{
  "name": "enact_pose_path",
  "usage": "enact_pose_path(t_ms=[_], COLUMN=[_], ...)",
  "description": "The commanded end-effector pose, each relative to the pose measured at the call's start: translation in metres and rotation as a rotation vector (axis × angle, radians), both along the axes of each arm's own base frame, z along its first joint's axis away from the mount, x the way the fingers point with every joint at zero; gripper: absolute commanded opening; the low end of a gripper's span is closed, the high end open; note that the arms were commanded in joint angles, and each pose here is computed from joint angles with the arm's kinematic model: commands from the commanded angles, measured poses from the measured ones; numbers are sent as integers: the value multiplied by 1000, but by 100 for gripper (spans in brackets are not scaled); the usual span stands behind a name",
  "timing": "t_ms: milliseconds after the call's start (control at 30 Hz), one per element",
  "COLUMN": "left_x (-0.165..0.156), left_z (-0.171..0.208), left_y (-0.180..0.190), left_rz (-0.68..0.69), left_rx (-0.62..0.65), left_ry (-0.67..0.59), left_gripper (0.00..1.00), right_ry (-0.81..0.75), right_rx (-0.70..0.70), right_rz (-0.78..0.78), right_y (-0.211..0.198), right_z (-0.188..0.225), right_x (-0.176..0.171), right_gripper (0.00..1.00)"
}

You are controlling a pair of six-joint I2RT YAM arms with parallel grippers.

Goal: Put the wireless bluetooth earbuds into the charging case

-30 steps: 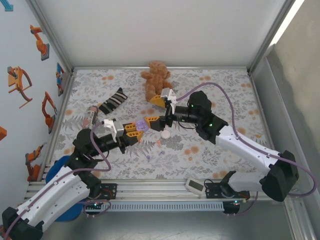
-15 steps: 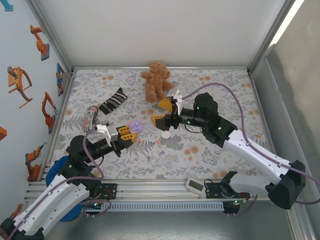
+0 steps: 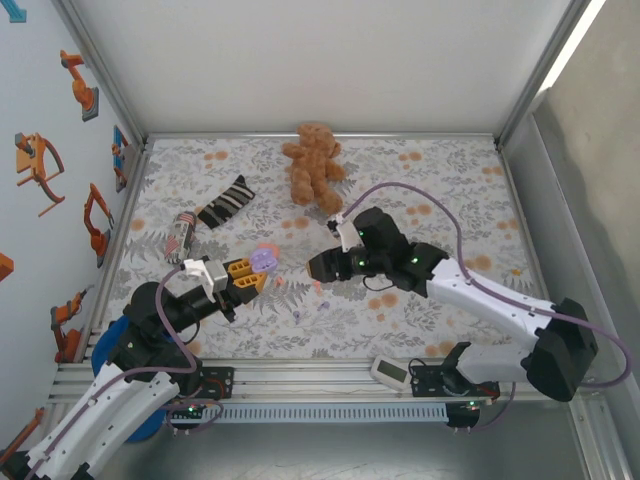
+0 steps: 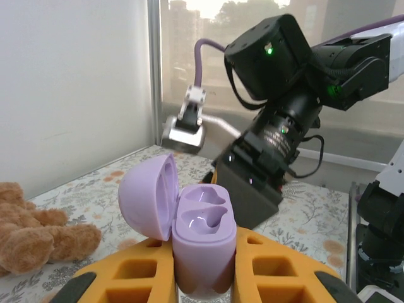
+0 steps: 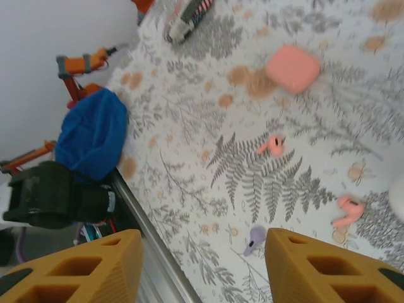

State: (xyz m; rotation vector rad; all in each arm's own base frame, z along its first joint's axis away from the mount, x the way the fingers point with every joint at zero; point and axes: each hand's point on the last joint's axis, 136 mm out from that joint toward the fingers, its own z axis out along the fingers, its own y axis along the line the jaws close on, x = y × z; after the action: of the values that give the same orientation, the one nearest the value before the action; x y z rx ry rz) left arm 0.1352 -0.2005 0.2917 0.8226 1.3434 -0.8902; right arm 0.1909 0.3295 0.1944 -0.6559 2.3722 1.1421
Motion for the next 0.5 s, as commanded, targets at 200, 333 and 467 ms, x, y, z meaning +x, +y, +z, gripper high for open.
enact_pose_path(t_ms=[200,333,467], left_x=[-5,-5,-6], left_z=[2,3,3], left_y=[-1,1,1], left_rz=[-21,-17,-19], left_rx=[-7,-11,-9], left_ry=[-14,-18,-15], left_gripper=[0,0,0], right_ry=[238,308,359], right_rx=[-110,-134,-152], right_rz=[-16,11,25], right_y=[21,34,41], right_z=[-82,-107,-124], right_x=[-18,-26,-32], right_gripper=[44,42,40])
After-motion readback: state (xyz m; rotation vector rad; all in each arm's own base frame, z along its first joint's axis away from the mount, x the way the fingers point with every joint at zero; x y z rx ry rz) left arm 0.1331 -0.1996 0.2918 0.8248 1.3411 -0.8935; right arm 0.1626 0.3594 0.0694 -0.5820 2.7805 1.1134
